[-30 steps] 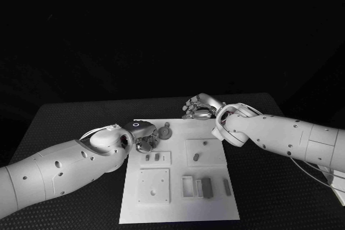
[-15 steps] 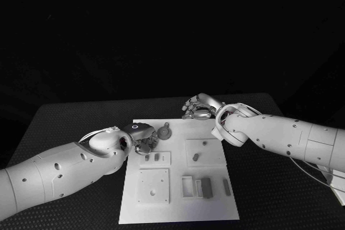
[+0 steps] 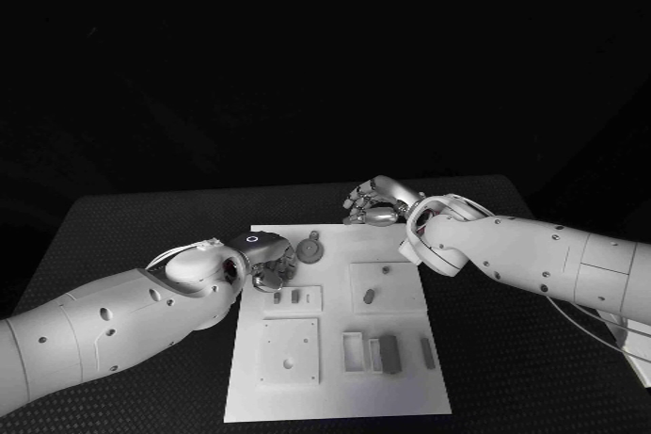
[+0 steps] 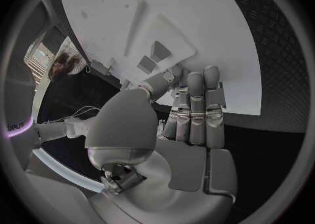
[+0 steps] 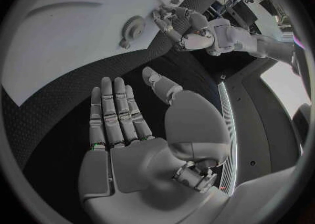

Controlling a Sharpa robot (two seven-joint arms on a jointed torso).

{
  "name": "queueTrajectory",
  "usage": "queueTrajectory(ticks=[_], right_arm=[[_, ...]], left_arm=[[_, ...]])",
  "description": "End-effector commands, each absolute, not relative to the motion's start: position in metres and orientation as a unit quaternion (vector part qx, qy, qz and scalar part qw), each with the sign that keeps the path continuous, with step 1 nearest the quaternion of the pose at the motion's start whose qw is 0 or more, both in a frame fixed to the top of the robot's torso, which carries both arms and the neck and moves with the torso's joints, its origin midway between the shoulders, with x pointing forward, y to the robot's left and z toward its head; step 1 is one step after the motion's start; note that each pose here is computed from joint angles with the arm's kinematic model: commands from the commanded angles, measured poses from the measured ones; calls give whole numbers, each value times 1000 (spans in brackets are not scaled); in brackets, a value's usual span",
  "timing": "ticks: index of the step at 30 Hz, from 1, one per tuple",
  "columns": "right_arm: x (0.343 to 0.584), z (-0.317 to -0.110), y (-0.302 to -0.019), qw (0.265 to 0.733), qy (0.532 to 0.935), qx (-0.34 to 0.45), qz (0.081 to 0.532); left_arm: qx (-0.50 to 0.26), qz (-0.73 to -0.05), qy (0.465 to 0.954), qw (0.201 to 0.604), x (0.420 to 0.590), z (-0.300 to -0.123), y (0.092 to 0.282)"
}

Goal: Assemble the parts on the task board

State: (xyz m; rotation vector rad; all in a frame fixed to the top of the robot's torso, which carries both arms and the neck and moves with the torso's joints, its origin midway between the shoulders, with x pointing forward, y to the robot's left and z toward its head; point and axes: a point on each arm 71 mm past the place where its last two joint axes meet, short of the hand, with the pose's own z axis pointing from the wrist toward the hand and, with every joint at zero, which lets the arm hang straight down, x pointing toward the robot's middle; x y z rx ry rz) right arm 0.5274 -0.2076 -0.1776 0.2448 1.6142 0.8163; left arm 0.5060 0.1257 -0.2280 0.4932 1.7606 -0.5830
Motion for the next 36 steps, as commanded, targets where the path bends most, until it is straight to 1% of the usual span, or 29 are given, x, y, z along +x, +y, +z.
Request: queueTrajectory(ticks=[1,15,22,28,33,36], right_arm=[[527,-178,-207,607,702,101,357],[528,-178,-209,608,702,102,355],[531,-180,-216,611,708,91,342],[529,-181,-227,616,719,50,317],[526,-184,-235,610,735,15,297],[523,-186,-242,610,741,-11,281]], left_arm=[[207,-248,753,573,505,-230,128],[198,-248,745,587,507,-228,136],[185,-246,737,602,510,-225,148],[130,-263,732,615,517,-216,165],[26,-297,731,613,523,-209,186],[-45,-321,734,597,525,-209,198]])
